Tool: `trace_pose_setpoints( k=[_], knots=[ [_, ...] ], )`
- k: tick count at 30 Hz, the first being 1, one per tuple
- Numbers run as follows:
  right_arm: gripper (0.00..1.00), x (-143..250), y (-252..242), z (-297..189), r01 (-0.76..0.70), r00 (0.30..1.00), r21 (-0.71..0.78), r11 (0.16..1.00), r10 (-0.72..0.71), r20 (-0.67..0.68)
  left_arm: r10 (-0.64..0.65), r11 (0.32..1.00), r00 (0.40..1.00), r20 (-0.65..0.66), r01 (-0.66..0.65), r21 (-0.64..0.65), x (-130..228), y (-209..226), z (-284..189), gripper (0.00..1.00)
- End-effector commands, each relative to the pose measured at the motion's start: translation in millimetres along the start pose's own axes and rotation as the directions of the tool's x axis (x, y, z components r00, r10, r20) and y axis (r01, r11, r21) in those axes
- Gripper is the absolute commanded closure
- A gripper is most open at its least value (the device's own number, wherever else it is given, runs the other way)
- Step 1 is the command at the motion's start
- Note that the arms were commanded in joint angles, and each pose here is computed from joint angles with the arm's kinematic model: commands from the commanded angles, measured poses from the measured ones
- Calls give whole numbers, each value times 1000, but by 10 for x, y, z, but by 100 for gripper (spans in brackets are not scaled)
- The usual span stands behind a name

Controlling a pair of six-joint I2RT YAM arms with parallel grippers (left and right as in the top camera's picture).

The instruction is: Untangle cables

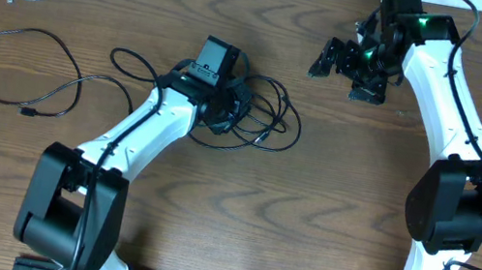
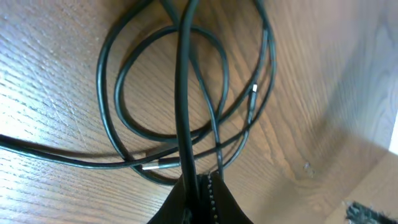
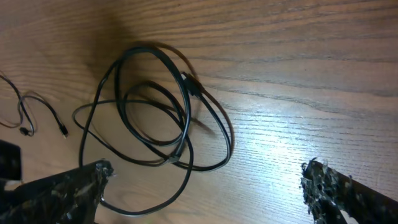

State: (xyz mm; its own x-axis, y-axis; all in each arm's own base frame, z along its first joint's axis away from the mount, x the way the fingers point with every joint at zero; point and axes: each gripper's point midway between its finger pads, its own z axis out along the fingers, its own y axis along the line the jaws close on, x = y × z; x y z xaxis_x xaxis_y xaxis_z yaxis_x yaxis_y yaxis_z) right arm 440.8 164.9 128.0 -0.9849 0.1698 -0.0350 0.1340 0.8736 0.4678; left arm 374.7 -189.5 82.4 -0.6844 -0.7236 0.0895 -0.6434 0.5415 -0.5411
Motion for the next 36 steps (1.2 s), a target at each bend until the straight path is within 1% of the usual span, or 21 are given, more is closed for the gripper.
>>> trace_pose_setpoints(
  k=[1, 2, 4, 8, 10, 13, 14, 16, 19, 21, 23, 25, 27, 28, 30, 31, 32, 33, 34, 36],
  knots=[
    [1, 44, 119, -84, 15, 1000, -21, 1000, -15, 11, 157, 980, 986, 49, -162, 117, 18, -386, -391, 92],
    [1, 44, 130, -80, 18, 1000, -22, 1000, -18, 12, 226, 957, 970, 85, -238, 165, 21, -565, -578, 93],
    [1, 49, 141, -75, 21, 1000, -23, 1000, -21, 11, 299, 919, 944, 141, -324, 224, 34, -790, -850, 92],
    [1, 71, 175, -59, 41, 999, -25, 999, -41, 7, 396, 831, 882, 255, -463, 308, 74, -1139, -1337, 92],
    [1, 94, 218, -53, 68, 998, -43, 997, -68, -1, 420, 787, 853, 310, -512, 344, 97, -1277, -1548, 93],
    [1, 131, 295, -49, 112, 994, -80, 991, -113, -12, 467, 692, 780, 417, -616, 376, 131, -1475, -1866, 92],
    [1, 133, 300, -49, 116, 993, -82, 990, -117, -13, 462, 677, 767, 445, -629, 381, 121, -1515, -1954, 93],
    [1, 144, 300, -46, 116, 993, -80, 990, -117, -17, 425, 671, 749, 509, -638, 378, 42, -1564, -2143, 93],
    [1, 148, 300, -46, 123, 992, -81, 989, -124, -18, 374, 685, 725, 578, -636, 355, -93, -1544, -2364, 93],
    [1, 148, 301, -46, 123, 992, -81, 989, -124, -17, 380, 677, 705, 599, -653, 339, -120, -1515, -2453, 92],
    [1, 148, 306, -44, 124, 992, -82, 989, -126, -17, 386, 692, 693, 609, -654, 306, -176, -1433, -2490, 92],
    [1, 152, 344, -38, 142, 989, -93, 985, -144, -15, 380, 728, 696, 609, -631, 267, -272, -1313, -2483, 92],
    [1, 165, 477, -31, 211, 977, -146, 967, -214, -4, 371, 753, 703, 606, -610, 247, -350, -1224, -2490, 92],
    [1, 173, 564, -28, 252, 967, -178, 951, -255, 7, 361, 757, 709, 607, -602, 253, -370, -1213, -2508, 93],
    [1, 194, 769, -25, 342, 938, -247, 907, -343, 39, 271, 773, 757, 594, -539, 334, -399, -1248, -2607, 92],
    [1, 209, 855, -18, 374, 926, -269, 888, -374, 53, 219, 766, 783, 582, -507, 395, -401, -1301, -2688, 92],
    [1, 231, 944, -4, 401, 914, -286, 870, -400, 66, 185, 745, 793, 580, -499, 444, -401, -1368, -2782, 92],
    [1, 252, 1003, 15, 419, 906, -289, 861, -417, 73, 163, 711, 792, 589, -508, 486, -400, -1450, -2904, 92],
    [1, 280, 1066, 40, 440, 896, -290, 850, -437, 79, 143, 671, 777, 613, -531, 517, -409, -1535, -3058, 92],
    [1, 345, 1185, 83, 491, 869, -295, 820, -487, 93, 84, 625, 760, 644, -544, 560, -448, -1623, -3314, 92]
  ],
)
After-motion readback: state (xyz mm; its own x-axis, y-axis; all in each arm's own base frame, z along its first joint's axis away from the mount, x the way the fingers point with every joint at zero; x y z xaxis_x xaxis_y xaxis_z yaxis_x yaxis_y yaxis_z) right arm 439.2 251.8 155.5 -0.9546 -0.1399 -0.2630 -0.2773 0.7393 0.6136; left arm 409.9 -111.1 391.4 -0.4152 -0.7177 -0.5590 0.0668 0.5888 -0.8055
